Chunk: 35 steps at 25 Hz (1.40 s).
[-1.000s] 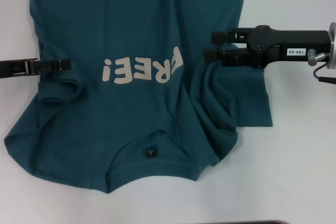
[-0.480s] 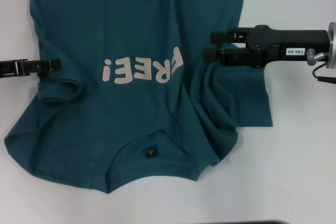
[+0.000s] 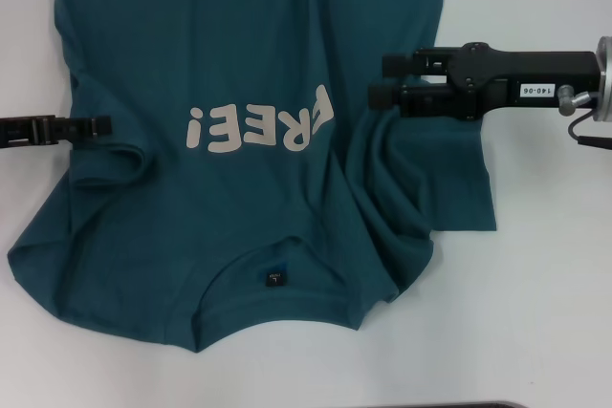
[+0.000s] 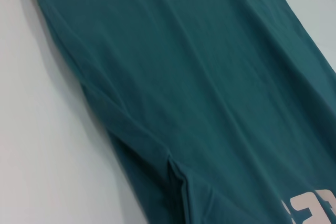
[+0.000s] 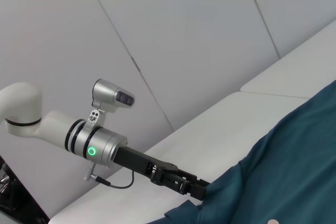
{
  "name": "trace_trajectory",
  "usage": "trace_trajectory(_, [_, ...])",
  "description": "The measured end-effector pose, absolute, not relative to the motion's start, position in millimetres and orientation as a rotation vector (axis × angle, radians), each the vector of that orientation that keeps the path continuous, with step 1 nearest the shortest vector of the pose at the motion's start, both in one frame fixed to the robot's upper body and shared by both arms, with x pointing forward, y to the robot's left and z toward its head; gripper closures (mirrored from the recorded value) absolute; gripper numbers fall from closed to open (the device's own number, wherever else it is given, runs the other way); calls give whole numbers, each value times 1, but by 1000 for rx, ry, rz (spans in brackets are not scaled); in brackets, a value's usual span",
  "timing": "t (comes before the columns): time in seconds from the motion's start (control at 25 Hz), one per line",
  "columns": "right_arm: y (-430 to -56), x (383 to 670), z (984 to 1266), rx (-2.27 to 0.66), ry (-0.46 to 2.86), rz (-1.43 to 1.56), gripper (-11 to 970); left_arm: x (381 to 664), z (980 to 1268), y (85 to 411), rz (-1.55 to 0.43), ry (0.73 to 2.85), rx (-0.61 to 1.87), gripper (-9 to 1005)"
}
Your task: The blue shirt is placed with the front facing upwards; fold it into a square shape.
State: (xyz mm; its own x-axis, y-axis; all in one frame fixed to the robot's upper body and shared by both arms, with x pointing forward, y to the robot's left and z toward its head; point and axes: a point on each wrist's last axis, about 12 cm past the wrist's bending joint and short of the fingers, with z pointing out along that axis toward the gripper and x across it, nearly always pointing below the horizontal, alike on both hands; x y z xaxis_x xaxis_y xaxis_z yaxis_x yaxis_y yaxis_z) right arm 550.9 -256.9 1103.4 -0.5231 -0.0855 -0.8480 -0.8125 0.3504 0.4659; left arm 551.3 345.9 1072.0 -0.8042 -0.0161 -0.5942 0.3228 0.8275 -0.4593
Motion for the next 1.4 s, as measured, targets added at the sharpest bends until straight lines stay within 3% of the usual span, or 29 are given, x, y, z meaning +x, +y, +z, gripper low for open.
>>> trace_trajectory(0.44, [-257, 551, 1104, -786, 1864, 1223, 200, 552, 1073, 346, -736, 2408, 233, 123])
trace_trajectory(0.52, [-258, 551, 1104, -784, 1863, 1223, 200, 552, 1073, 347, -733, 2408, 234, 167])
trace_trajectory(1.2, [-258, 551, 1103, -778, 1864, 1220, 199, 553, 1072, 342, -725, 2425, 280, 834])
trace_trajectory(1.4, [-258, 551, 1103, -778, 1864, 1220, 200, 555, 1074, 340, -725, 2421, 287, 907])
